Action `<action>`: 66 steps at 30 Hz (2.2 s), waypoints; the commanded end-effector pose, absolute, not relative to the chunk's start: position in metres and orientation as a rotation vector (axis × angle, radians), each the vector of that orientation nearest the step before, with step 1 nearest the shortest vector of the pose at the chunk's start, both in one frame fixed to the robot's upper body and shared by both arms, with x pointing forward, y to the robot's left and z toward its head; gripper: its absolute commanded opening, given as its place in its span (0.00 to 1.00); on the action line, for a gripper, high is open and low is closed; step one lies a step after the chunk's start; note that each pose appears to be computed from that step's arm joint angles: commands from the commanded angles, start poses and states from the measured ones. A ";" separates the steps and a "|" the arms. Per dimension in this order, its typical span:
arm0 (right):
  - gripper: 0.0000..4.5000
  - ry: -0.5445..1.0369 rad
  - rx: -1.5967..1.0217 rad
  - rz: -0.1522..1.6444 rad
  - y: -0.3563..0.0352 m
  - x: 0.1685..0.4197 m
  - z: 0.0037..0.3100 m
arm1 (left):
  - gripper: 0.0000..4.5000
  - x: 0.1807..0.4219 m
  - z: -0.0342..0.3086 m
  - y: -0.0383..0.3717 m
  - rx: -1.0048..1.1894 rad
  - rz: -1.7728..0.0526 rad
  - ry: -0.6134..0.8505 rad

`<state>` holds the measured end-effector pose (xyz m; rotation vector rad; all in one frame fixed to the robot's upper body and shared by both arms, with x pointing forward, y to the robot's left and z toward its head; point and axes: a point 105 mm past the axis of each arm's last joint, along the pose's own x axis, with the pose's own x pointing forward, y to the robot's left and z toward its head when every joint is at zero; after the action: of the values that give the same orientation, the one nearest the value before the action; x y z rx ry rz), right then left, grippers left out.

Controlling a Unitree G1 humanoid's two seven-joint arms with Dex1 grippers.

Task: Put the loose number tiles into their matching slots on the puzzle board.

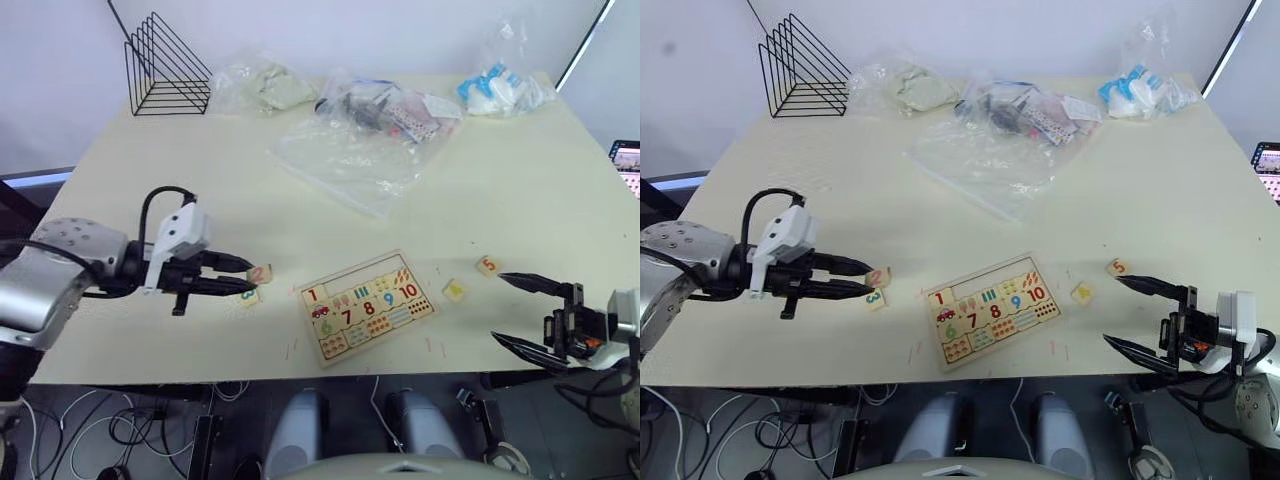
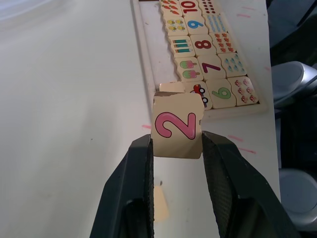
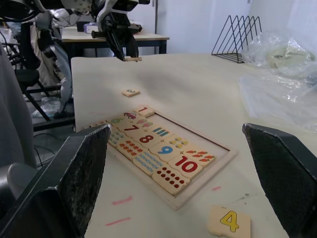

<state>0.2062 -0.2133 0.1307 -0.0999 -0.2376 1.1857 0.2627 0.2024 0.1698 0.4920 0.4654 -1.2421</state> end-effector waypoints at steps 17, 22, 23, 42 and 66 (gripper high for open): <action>1.00 -0.304 -0.132 1.185 -0.203 0.211 0.143 | 0.20 0.266 0.151 0.118 0.587 -1.116 0.642; 1.00 -0.311 -0.127 1.187 -0.197 0.212 0.143 | 0.20 0.271 0.146 0.107 0.599 -1.069 0.656; 1.00 -0.313 -0.127 1.187 -0.196 0.212 0.143 | 0.20 0.271 0.145 0.105 0.603 -1.062 0.668; 1.00 -0.331 -0.137 1.144 -0.196 0.210 0.142 | 0.20 0.284 0.135 0.094 0.639 -1.001 0.699; 1.00 -0.325 -0.150 1.117 -0.198 0.208 0.142 | 0.20 0.287 0.131 0.094 0.687 -0.991 0.693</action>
<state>0.2103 -0.1969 0.1325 -0.1108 -0.2877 1.1239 0.2859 0.0972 0.1234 0.6675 0.7394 -0.9823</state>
